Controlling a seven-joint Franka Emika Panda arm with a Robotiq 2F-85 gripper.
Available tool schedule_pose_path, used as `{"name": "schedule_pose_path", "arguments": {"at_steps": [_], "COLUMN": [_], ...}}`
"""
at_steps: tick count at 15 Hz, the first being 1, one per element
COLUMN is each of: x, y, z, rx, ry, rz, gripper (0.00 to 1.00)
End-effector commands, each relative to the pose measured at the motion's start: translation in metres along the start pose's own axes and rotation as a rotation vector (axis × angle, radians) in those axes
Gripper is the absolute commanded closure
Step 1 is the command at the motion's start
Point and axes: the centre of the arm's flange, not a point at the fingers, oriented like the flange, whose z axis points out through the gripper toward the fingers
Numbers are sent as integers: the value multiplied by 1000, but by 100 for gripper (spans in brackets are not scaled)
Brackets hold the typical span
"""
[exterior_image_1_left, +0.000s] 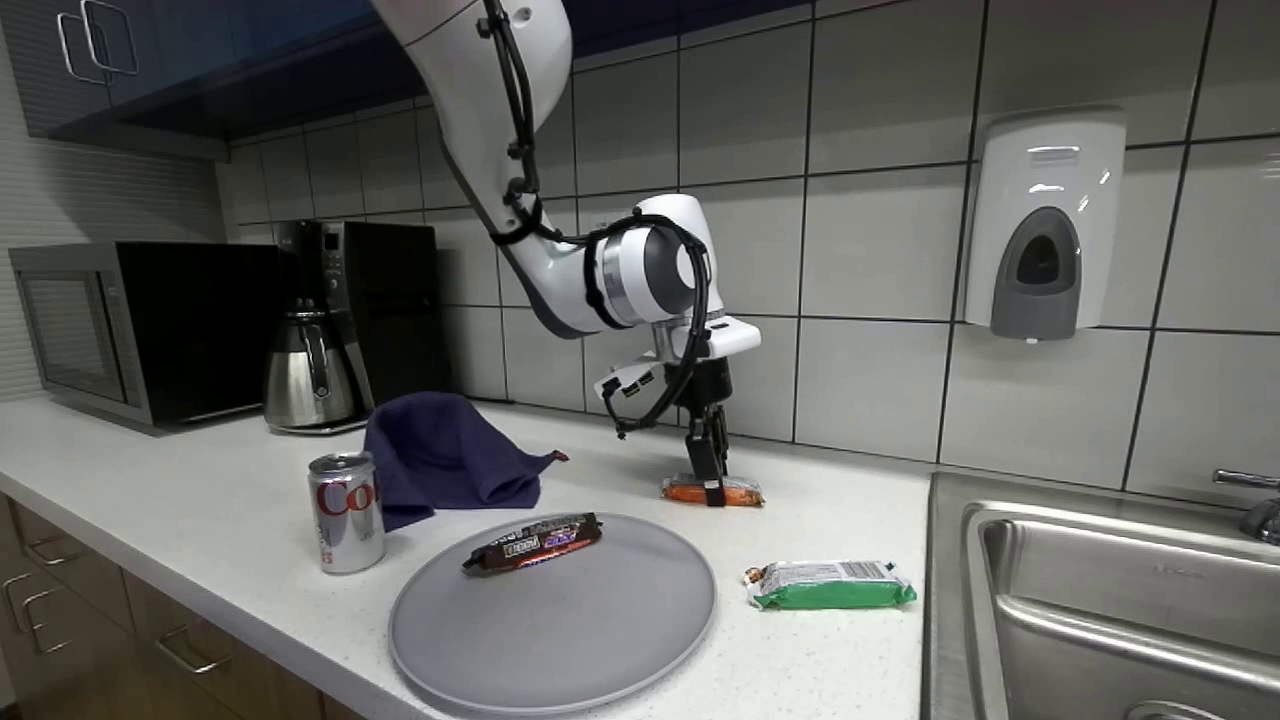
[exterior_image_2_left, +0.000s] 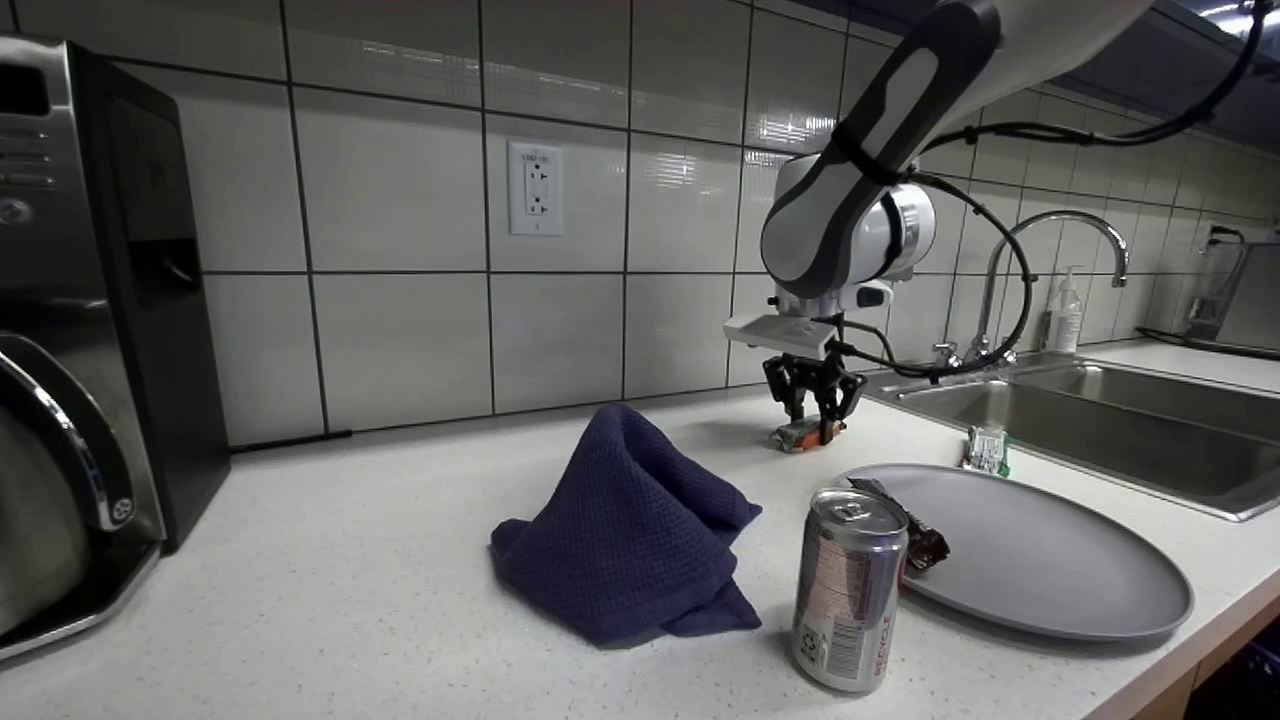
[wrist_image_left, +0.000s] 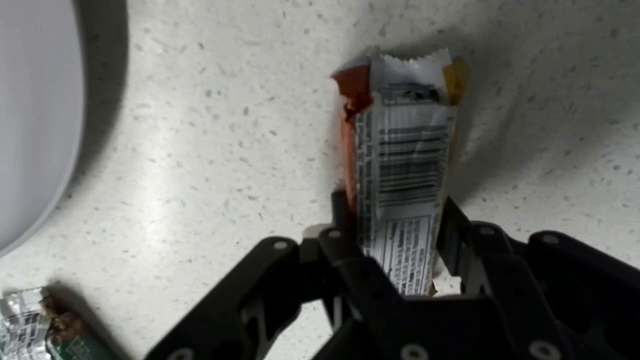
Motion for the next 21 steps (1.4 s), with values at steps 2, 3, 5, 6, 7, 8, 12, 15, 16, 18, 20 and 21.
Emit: {"name": "schedule_pose_path", "arguments": {"at_steps": [2,3,5,6,7,8,12,15,16,18,20,21], "x": [0,0,-2,-2,-3,-3,-8,-13,-16,-23,-33,-38], "y": [6,8,12,16,18,22,42,63,68,80,88,92], "z": [-19,-22,-33,-42,-47,-56,-84,-101,-104,-108,-104,-101], "rx": [-12,-16,-13,-7,-2,6,30,32,29,24,12,2], "ry": [-7,-8,6,10,20,22,37,42,44,45,50,51], "rz": [-11,-19,-43,-56,-69,-80,-120,-148,-153,-166,-183,-193], "gripper": [82,82,82,82,82,82,82,82,82,82,82,82]}}
